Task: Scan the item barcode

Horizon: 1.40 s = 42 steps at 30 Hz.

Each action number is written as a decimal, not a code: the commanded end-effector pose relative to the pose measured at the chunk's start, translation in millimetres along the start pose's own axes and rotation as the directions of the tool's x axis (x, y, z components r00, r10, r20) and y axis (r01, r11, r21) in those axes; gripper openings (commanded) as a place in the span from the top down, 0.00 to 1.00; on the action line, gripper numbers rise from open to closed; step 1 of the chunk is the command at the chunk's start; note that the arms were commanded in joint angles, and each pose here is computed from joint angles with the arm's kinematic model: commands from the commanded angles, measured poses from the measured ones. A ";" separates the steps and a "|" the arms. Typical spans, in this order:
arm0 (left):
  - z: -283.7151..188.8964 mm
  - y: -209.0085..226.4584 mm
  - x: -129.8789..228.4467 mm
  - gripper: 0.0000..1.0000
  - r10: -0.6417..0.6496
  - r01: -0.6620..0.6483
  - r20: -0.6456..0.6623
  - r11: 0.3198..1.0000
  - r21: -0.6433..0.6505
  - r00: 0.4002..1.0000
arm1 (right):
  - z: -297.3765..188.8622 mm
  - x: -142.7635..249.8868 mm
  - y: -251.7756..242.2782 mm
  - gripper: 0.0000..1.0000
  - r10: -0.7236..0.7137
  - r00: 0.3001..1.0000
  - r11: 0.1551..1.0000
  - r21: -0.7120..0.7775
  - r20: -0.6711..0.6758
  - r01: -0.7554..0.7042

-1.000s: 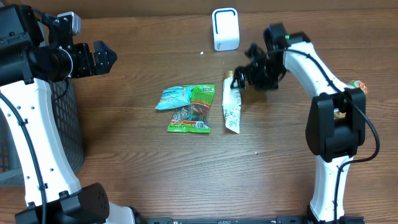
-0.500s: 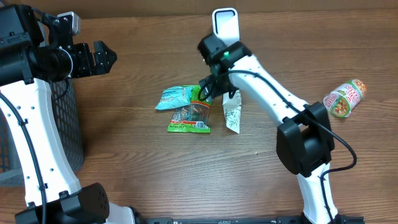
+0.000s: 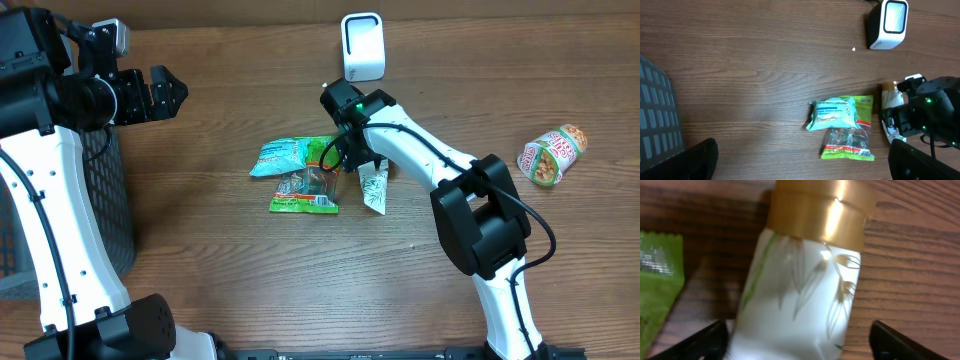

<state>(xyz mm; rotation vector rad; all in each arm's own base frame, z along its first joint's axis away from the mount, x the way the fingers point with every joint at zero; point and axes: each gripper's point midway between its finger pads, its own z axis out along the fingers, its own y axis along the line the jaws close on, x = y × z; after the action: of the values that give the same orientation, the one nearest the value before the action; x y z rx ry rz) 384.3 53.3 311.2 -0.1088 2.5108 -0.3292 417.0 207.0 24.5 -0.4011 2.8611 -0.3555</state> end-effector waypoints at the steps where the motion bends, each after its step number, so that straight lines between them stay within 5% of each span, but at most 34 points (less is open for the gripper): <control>1: -4.5 1.3 -3.0 0.00 -0.001 0.002 0.015 1.000 -0.008 1.000 | 2.3 -1.4 -9.9 0.18 -0.003 1.000 0.998 0.061 0.013 0.002; 9: -4.5 1.3 -3.0 0.00 -0.001 0.002 0.015 1.000 -0.008 1.000 | 2.4 -1.6 -10.6 0.43 -0.006 1.000 0.998 0.064 0.013 0.006; 21: -4.5 1.3 -3.0 0.00 -0.001 0.002 0.015 1.000 -0.008 1.000 | 26.0 4.6 -14.6 0.28 -0.001 1.000 0.997 0.072 -0.021 0.003; 28: -4.5 1.3 -3.0 0.00 -0.001 0.002 0.015 1.000 -0.008 1.000 | 29.3 8.9 -12.2 0.44 -0.020 0.999 0.998 0.060 -0.035 0.022; 34: -4.5 1.3 -3.0 0.00 -0.001 0.002 0.015 1.000 -0.008 1.000 | 12.2 14.0 13.4 0.65 -0.026 0.995 0.993 -0.117 -0.098 0.014; 42: -4.5 1.3 -3.0 0.00 -0.001 0.002 0.015 1.000 -0.008 1.000 | -43.9 3.1 41.8 0.75 -0.113 0.986 0.870 -0.492 -0.124 0.038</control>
<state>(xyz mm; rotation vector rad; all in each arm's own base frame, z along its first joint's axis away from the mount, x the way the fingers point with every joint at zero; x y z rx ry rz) 384.2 53.3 311.1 -0.1089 2.5112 -0.3293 388.2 224.2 25.8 -0.5322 3.0992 -0.0159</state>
